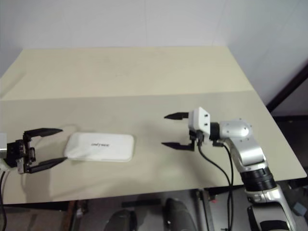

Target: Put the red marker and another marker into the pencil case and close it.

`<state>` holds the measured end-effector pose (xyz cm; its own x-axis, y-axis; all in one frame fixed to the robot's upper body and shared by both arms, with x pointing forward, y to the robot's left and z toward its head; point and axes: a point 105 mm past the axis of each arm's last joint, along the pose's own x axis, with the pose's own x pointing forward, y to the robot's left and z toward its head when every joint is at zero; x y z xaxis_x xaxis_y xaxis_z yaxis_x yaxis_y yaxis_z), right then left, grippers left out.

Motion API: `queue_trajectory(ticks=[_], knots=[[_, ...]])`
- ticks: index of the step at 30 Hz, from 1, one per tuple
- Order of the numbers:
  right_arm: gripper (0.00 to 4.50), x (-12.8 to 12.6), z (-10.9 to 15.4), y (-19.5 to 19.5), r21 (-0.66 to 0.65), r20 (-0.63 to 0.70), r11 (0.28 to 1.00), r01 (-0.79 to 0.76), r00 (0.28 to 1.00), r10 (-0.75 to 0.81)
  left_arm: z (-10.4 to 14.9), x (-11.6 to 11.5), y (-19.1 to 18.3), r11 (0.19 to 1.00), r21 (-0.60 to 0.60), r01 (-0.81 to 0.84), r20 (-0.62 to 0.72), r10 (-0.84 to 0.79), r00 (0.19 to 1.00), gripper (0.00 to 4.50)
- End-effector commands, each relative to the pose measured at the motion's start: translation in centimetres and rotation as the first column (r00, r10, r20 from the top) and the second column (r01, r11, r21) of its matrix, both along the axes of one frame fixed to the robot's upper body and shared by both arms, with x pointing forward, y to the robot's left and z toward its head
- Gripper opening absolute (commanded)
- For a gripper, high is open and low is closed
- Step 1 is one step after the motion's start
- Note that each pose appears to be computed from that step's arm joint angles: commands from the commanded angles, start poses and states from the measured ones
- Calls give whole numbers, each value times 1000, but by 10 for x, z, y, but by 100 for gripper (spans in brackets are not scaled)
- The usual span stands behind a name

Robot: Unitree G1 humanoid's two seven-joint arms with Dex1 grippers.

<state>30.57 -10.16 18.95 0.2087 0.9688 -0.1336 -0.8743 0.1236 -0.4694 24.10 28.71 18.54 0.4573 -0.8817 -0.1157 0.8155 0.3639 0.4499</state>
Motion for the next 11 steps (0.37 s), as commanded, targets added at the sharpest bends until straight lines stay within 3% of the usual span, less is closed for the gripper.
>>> queue_trajectory(ticks=[1, 11], knots=[[450, 2, 14, -7, -5, 66, 1000, 16, 998, -15, 6, -3, -6, 995, 13, 98, 18, -98, 995, 447], [450, -7, 12, -3, 50, 74, 996, 71, 994, -74, 10, 5, -13, 992, -42, 117, -3, -117, 993, 447]])
